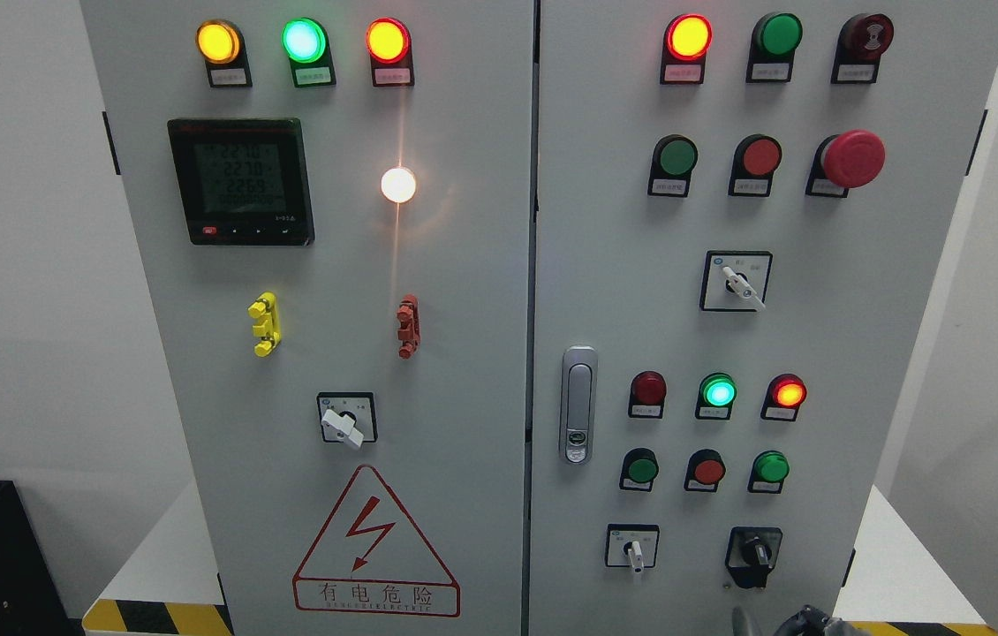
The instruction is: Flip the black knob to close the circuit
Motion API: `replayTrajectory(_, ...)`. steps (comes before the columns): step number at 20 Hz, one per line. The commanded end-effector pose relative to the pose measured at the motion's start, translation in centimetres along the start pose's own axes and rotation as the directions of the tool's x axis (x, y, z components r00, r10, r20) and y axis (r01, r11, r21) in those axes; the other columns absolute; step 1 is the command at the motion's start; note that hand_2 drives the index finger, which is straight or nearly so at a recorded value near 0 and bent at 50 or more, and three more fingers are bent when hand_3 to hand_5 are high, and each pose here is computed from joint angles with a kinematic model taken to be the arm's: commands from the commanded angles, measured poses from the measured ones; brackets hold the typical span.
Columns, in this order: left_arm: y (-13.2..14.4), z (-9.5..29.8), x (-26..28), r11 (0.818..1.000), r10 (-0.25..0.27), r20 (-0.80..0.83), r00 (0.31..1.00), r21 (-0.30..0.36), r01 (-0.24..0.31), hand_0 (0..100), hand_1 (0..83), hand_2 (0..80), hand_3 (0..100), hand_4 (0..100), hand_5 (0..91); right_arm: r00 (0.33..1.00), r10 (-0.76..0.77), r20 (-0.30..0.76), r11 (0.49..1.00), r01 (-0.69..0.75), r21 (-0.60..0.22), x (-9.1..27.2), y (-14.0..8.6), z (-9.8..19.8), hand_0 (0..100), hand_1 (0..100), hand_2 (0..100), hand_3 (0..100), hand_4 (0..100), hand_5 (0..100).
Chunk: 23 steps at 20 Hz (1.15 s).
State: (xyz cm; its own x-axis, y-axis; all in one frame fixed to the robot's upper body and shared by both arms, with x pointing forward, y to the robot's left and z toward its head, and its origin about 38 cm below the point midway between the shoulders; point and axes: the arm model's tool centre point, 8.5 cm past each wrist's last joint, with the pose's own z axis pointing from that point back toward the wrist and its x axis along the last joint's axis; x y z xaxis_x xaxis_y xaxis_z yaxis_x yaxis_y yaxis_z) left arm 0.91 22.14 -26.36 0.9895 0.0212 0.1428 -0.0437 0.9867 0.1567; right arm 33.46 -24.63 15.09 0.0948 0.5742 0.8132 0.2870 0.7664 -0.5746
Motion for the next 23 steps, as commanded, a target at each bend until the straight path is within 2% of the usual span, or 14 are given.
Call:
replayTrajectory(1, 0.0, 0.0, 0.0, 1.0, -0.001, 0.001, 1.0, -0.001, 0.001, 12, 55.6, 0.0, 0, 0, 0.0, 0.952, -0.297, 0.073, 0.951, 0.288, 0.109, 1.9, 0.4, 3.6, 0, 0, 15, 30, 30, 28)
replayTrajectory(3, 0.0, 0.0, 0.1, 1.0, 0.001, 0.002, 1.0, -0.001, -0.001, 12, 55.6, 0.0, 0, 0, 0.0, 0.91, -0.405, 0.087, 0.909, 0.391, 0.142, 1.8, 0.5, 4.2, 0, 0, 8, 23, 21, 17)
replayTrajectory(6, 0.0, 0.0, 0.0, 1.0, 0.001, 0.0, 1.0, 0.001, -0.001, 12, 55.6, 0.0, 0, 0, 0.0, 0.852, -0.515, 0.097, 0.852, 0.495, 0.172, 1.4, 0.6, 5.1, 0, 0, 3, 17, 15, 12)
replayTrajectory(9, 0.0, 0.0, 0.0, 1.0, 0.001, 0.0, 1.0, -0.001, -0.001, 12, 55.6, 0.0, 0, 0, 0.0, 0.816, -0.569, 0.104, 0.817, 0.546, 0.185, 1.0, 0.6, 5.8, 0, 0, 0, 14, 11, 7)
replayTrajectory(15, 0.0, 0.0, 0.0, 1.0, 0.001, 0.0, 1.0, -0.001, -0.001, 12, 55.6, 0.0, 0, 0, 0.0, 0.796, -0.6, 0.074, 0.793, 0.581, 0.186, 0.2, 0.6, 6.4, 0, 0, 0, 10, 7, 0)
replayTrajectory(23, 0.0, 0.0, 0.0, 1.0, -0.001, 0.001, 1.0, 0.001, 0.001, 12, 55.6, 0.0, 0, 0, 0.0, 0.782, -0.619, 0.075, 0.779, 0.598, 0.188, 0.2, 0.5, 6.4, 0, 0, 0, 8, 5, 0)
